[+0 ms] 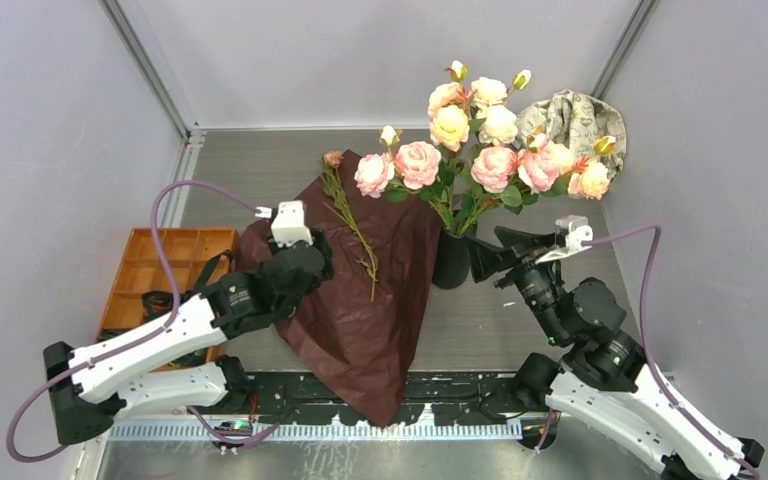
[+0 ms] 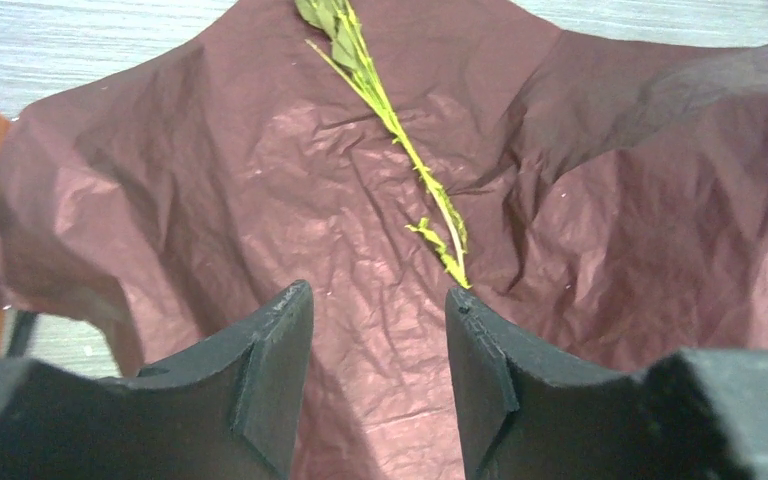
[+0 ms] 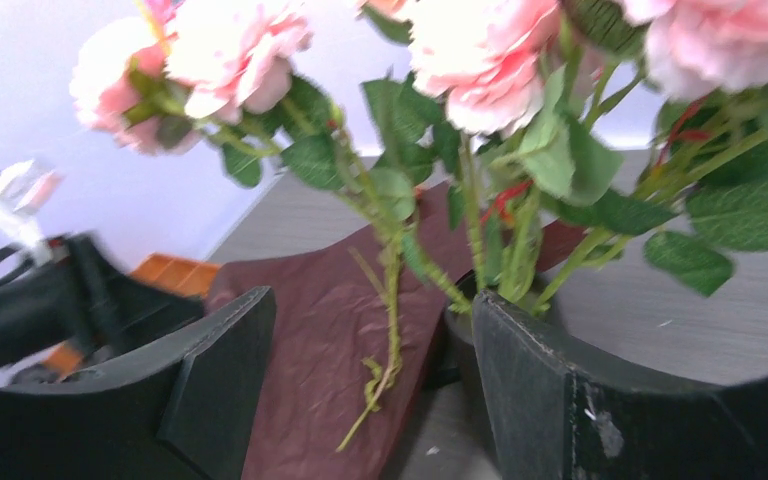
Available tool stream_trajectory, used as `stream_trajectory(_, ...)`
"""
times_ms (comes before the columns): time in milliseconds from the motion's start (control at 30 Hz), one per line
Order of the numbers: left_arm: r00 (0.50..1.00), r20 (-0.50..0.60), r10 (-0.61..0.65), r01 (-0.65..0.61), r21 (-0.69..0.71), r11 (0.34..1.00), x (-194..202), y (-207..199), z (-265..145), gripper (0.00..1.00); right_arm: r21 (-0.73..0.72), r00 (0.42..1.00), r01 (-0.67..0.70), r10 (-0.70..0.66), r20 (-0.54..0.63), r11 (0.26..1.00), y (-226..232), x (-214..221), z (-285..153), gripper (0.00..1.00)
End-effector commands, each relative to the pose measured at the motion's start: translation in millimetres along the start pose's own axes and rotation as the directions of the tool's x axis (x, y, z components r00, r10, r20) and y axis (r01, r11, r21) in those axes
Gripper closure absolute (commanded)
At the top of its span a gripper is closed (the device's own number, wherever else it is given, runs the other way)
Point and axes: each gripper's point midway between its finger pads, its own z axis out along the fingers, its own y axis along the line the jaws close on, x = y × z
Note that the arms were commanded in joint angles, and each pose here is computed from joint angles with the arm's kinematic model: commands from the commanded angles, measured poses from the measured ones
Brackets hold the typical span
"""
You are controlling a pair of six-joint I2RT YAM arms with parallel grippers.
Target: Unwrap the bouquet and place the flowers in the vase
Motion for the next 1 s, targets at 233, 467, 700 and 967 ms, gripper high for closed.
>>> stream_trajectory(233, 0.907, -0.335, -0.256, 0.282, 0.031, 0.959, -0.1, -41.6, 66.6, 0.46, -0.220, 0.967, -0.252, 0.253, -0.027, 0.942, 25.4, -34.3, -66.5, 0.23)
stream_trajectory(467, 0.823, -0.470, -0.321, 0.313, -0.097, 0.945, 10.1, -32.6, 116.9, 0.25, -0.218, 0.958, -0.279, 0.286, 0.001, 0.935, 14.0, -42.6, -87.6, 0.23)
stream_trajectory(700, 0.776, -0.546, -0.317, 0.237, -0.215, 0.948, 31.9, -34.5, 168.9, 0.18, -0.225, 0.956, -0.286, 0.294, 0.000, 0.931, 12.0, -42.4, -94.6, 0.23)
stream_trajectory(967, 0.726, -0.575, -0.377, 0.234, -0.308, 0.922, 56.8, -24.6, 213.9, 0.20, -0.187, 0.957, -0.283, 0.290, 0.007, 0.941, -1.3, -44.8, -107.0, 0.23)
